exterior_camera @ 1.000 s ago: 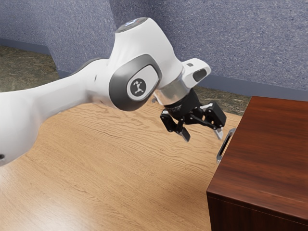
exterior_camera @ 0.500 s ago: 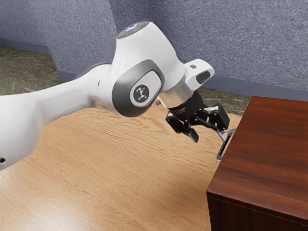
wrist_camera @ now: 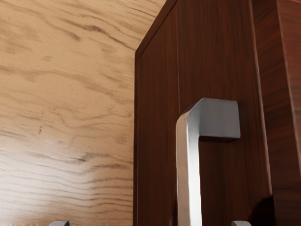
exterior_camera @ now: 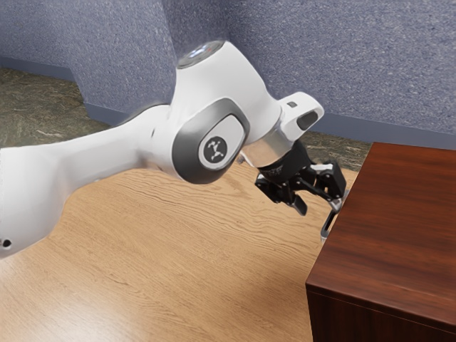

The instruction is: Pull the drawer handle with one arm to open the drawer

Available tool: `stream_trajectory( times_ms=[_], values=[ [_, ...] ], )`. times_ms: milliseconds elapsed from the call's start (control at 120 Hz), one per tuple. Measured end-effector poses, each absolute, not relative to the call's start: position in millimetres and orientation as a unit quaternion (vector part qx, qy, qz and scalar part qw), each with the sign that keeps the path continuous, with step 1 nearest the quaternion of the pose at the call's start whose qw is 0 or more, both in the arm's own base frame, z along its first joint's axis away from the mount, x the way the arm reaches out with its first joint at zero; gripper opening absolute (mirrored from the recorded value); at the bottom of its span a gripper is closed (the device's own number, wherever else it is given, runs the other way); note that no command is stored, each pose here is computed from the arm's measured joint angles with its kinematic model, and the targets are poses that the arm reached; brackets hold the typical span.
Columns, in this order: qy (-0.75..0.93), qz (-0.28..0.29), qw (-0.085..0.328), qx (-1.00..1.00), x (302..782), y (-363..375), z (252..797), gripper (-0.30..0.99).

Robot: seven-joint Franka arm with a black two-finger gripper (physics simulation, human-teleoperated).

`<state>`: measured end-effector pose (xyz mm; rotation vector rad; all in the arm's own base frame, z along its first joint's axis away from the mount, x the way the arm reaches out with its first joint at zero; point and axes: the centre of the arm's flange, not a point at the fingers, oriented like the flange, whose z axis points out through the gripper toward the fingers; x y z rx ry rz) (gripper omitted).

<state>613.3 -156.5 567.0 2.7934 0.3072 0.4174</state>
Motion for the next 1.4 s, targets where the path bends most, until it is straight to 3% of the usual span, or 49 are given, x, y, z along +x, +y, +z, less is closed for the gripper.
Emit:
stream_trajectory(
  times_ms=[567, 958, 1400],
  values=[
    [0.126, 0.127, 0.154, 0.972, 612, -153, 546, 0.38],
    [0.131, 0.131, 0.149, 0.971, 603, -145, 552, 0.25],
    [0.138, 0.133, 0.142, 0.971, 599, -132, 553, 0.23]
  ],
)
